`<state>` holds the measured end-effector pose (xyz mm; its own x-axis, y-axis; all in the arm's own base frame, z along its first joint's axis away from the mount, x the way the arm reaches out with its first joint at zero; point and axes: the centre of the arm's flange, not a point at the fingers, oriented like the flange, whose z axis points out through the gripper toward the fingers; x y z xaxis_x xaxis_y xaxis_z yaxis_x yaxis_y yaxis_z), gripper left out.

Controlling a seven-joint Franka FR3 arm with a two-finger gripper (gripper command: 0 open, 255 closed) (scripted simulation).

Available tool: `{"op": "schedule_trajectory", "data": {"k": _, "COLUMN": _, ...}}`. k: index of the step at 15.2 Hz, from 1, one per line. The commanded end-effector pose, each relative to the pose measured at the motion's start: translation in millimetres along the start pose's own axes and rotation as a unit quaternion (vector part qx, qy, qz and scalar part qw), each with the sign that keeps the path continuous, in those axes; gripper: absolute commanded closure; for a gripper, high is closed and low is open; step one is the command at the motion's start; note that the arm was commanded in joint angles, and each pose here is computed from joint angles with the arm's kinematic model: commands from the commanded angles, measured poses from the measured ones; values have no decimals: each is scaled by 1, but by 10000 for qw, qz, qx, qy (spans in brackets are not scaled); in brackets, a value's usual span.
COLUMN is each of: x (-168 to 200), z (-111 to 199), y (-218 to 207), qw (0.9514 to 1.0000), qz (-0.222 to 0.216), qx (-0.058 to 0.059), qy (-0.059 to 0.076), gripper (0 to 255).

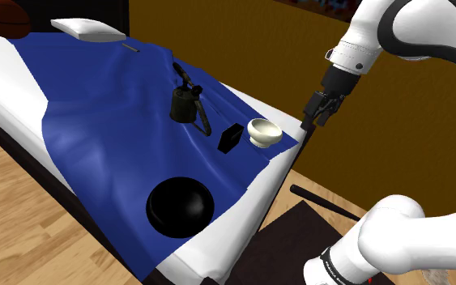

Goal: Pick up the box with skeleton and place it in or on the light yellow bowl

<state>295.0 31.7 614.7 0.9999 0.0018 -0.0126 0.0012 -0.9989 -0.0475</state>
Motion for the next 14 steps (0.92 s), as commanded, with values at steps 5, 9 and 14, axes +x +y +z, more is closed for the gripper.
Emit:
{"op": "schedule_trajectory", "data": {"k": 5, "x": 43, "z": 28, "y": -8, "qw": 9981, "qz": 608, "qx": -22, "qy": 31, "gripper": 0}}
{"op": "schedule_trajectory", "data": {"k": 9, "x": 87, "z": 56, "y": -11, "qw": 9926, "qz": 1214, "qx": -44, "qy": 62, "gripper": 0}}
{"op": "schedule_trajectory", "data": {"k": 14, "x": 142, "z": 90, "y": -6, "qw": 9804, "qz": 1965, "qx": -71, "qy": 100, "gripper": 0}}
